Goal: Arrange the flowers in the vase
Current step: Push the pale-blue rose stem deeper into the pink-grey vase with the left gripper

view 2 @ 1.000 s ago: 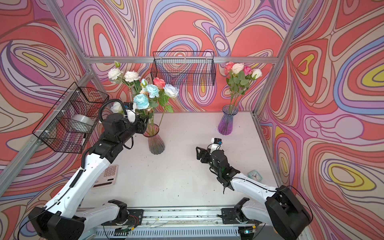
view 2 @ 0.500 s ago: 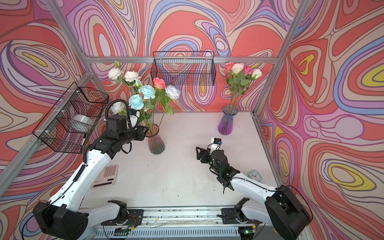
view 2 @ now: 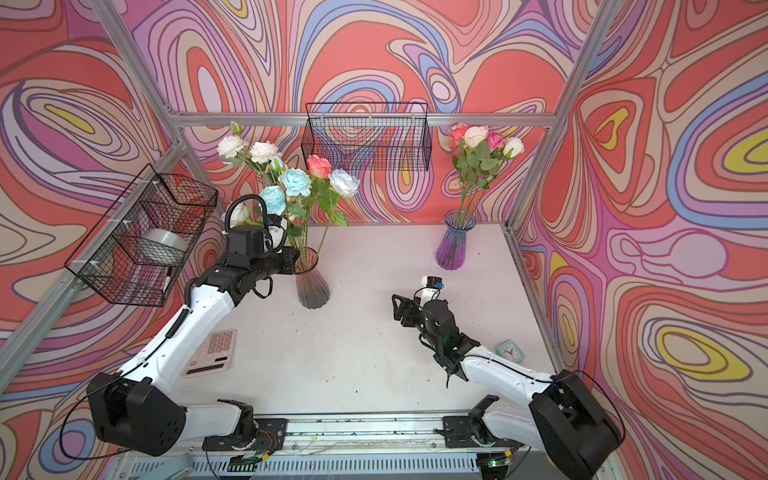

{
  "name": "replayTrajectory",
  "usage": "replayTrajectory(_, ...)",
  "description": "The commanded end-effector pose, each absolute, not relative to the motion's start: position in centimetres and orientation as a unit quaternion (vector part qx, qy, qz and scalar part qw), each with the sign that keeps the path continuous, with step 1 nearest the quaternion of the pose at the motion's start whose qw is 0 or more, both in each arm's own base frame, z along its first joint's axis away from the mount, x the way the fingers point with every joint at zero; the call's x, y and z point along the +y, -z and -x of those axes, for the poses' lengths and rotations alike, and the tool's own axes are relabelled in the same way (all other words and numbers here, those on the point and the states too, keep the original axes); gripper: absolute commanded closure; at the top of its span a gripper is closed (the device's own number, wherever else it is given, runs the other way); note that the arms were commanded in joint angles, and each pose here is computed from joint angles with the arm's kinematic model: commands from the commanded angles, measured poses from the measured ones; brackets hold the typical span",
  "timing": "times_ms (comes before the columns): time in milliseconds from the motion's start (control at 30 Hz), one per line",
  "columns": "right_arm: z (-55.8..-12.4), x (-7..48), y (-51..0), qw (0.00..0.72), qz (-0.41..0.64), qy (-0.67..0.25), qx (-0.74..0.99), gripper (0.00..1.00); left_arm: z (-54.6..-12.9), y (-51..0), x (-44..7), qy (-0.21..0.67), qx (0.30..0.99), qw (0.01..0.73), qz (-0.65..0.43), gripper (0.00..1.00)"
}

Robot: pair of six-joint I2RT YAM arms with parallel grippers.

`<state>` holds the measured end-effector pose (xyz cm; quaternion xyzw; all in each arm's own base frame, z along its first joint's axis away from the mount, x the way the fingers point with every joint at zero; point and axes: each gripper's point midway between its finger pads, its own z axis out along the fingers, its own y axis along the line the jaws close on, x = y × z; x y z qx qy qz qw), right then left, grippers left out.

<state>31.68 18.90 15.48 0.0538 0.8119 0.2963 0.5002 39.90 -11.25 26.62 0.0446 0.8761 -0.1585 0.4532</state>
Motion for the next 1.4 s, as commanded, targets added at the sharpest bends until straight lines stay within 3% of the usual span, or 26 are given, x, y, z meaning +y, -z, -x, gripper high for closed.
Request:
replayTrajectory(0,-31.6,19.0,-15.5,0.499,-0.044,-0.294,0.814,0.18,-40.6,-28.6,-11.4,0.169,0.859,0.482,-0.047,1.0)
replayTrajectory(367,-31.6,19.4,-15.4,0.494,-0.043,-0.303,0.814,0.18,-39.2,-28.9,-10.0,0.144,0.858,0.492,-0.029,1.0)
replayTrajectory(433,-31.6,19.4,-15.3,0.494,-0.043,-0.302,0.814,0.18,-39.2,-28.5,-9.6,0.135,0.865,0.483,-0.018,0.81)
replayTrajectory(533,-31.6,19.5,-15.2,0.492,-0.043,-0.303,0.815,0.18,-39.4,-27.8,-9.6,0.13,0.876,0.465,-0.016,0.68)
replayTrajectory(733,-31.5,19.4,-15.0,0.492,-0.043,-0.302,0.815,0.18,-40.6,-27.2,-10.0,0.131,0.887,0.442,-0.017,0.63)
replayTrajectory(833,-31.5,19.3,-14.9,0.492,-0.044,-0.302,0.816,0.18,-41.1,-27.2,-10.0,0.133,0.887,0.443,-0.01,0.64)
replayTrajectory(967,-31.4,19.3,-14.9,0.493,-0.043,-0.302,0.815,0.18,-41.9,-27.0,-10.1,0.13,0.885,0.446,-0.01,0.77)
replayTrajectory(1167,-31.4,19.1,-15.1,0.495,-0.043,-0.301,0.814,0.18,-42.7,-26.8,-10.0,0.119,0.881,0.458,-0.016,0.87)
replayTrajectory(1367,-31.3,19.1,-15.1,0.496,-0.042,-0.3,0.814,0.18,-43.1,-26.6,-10.5,0.13,0.873,0.469,-0.028,0.83)
